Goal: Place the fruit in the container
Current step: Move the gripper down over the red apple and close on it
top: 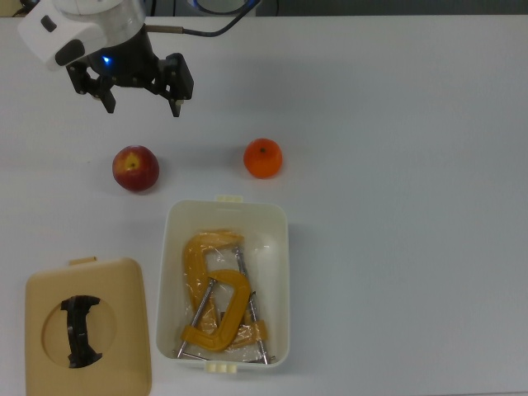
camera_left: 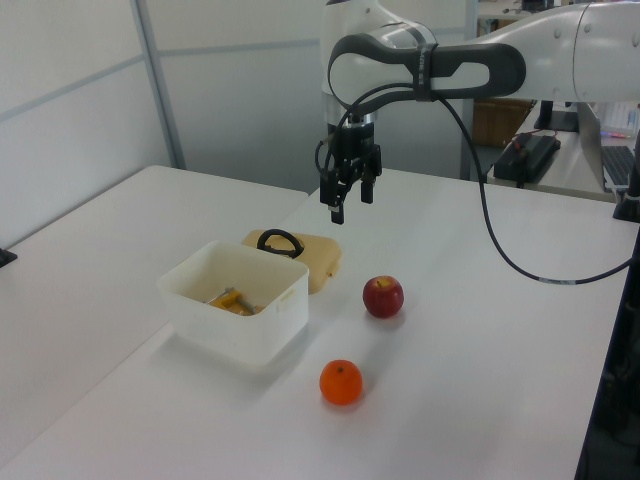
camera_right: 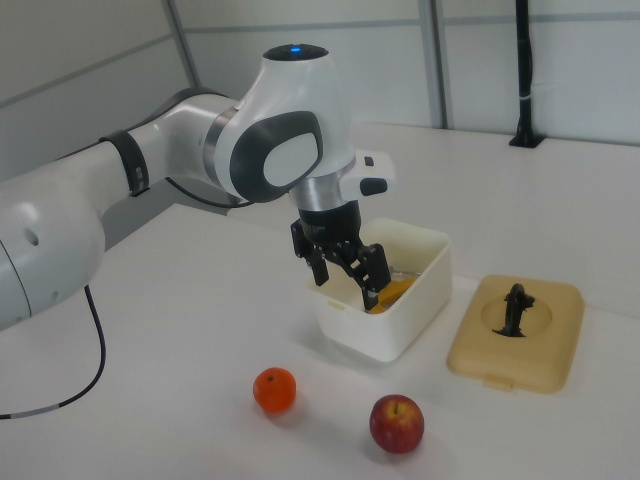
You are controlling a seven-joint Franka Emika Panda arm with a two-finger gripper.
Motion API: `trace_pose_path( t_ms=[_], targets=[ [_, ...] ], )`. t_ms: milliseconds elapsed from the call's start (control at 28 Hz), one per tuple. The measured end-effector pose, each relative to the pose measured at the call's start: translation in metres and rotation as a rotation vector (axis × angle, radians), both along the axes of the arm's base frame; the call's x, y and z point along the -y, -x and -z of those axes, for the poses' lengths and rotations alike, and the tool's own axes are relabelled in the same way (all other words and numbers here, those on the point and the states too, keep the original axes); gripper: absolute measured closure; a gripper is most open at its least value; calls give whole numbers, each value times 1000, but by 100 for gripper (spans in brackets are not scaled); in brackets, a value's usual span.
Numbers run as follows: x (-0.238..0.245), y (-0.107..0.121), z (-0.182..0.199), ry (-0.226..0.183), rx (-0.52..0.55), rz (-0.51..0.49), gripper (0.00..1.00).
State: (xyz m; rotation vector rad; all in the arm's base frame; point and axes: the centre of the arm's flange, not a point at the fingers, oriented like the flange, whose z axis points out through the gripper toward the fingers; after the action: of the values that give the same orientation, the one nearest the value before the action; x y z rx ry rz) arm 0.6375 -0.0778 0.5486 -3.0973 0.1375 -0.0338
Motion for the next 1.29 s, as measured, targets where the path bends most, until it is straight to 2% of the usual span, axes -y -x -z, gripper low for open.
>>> trace_pose_path(
  t_ms=[214, 393, 607, 1286],
  targets=[
    [2, -3, 9, 21, 21, 0, 0],
    [5, -6, 45, 38, 35, 0, 0],
    [11, 0, 92, 93, -2, -18, 0],
    [12, 12, 182, 191, -39, -102, 0]
  ],
)
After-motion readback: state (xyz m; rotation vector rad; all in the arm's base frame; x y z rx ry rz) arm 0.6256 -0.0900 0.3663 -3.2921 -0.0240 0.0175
